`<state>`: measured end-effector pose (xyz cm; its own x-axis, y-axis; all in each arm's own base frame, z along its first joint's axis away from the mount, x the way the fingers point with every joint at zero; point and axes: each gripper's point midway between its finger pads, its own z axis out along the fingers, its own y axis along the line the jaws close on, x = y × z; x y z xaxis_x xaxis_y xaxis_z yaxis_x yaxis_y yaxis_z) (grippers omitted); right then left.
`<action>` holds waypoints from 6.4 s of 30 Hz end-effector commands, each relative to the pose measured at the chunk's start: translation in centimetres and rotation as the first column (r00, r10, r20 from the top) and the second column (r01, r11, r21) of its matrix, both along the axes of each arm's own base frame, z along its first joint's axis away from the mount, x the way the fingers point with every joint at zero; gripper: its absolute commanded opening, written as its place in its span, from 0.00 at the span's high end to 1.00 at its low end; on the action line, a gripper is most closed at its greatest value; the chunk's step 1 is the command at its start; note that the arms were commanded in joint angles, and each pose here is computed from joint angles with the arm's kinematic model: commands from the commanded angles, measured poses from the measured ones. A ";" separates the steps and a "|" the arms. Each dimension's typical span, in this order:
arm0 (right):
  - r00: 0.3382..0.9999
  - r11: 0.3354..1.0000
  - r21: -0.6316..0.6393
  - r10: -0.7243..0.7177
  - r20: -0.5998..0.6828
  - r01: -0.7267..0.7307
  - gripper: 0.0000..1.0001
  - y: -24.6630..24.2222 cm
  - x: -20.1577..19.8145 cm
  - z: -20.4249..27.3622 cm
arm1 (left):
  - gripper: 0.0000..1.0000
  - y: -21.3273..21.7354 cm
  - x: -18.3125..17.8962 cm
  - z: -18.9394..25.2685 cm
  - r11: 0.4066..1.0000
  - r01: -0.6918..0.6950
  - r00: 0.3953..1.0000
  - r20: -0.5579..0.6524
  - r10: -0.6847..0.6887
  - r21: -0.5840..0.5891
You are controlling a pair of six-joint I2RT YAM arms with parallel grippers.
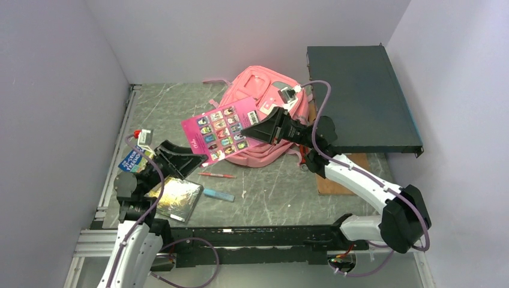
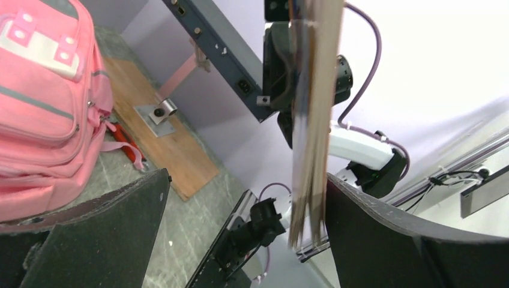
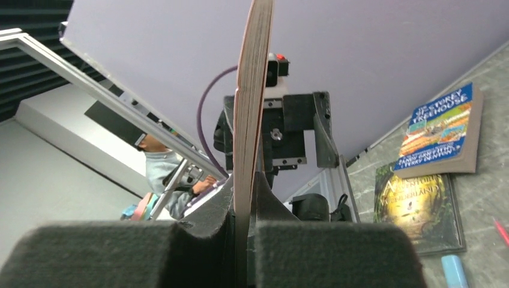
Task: Pack the student bag
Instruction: Pick up the book from the center of the board, then place the book in the student bag.
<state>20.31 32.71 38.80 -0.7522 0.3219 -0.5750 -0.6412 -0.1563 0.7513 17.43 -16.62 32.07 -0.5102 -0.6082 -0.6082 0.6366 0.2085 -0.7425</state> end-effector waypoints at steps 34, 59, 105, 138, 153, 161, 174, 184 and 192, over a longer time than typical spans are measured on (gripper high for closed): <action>0.915 0.865 -0.323 -0.310 0.259 0.385 0.46 -0.2 0.5 -1.1 | 1.00 8.3 -0.3 5.1 0.706 -0.557 0.826 0.202 0.526 0.437; 0.790 0.068 -0.788 -0.055 0.610 0.613 0.52 4.3 10.2 -22.3 | 1.00 13.8 2.4 -6.5 0.433 -0.606 0.685 0.160 0.711 0.667; 0.761 -0.008 -0.763 -0.072 0.645 0.646 0.64 5.2 16.5 -26.4 | 1.00 13.5 3.2 -6.6 0.465 -0.599 0.708 0.159 0.688 0.652; 0.850 0.190 -0.829 -0.135 0.509 0.527 0.65 5.6 18.1 -24.9 | 1.00 13.3 3.6 -7.0 0.478 -0.574 0.725 0.141 0.674 0.665; 0.909 0.334 -0.847 -0.095 0.406 0.413 1.00 7.3 15.6 -22.5 | 1.00 13.0 4.1 -7.8 0.494 -0.541 0.743 0.111 0.660 0.681; 0.914 0.453 -0.795 -0.159 0.374 0.404 1.00 8.5 15.6 -17.3 | 1.00 11.9 4.8 -8.9 0.535 -0.464 0.790 0.056 0.611 0.706; 0.929 0.605 -0.706 -0.210 0.306 0.369 1.00 7.7 16.7 -9.7 | 1.00 3.7 4.8 -9.6 0.948 -0.208 0.936 -0.232 0.265 0.241; 0.932 0.710 -0.604 -0.269 0.245 0.363 1.00 8.4 16.8 -5.7 | 1.00 3.9 8.6 -8.3 0.959 -0.279 0.910 -0.307 0.279 0.044; 0.935 0.719 -0.597 -0.272 0.229 0.355 1.00 8.8 16.9 -4.8 | 1.00 1.3 12.9 -9.3 0.980 -0.200 0.851 -0.497 0.171 -0.004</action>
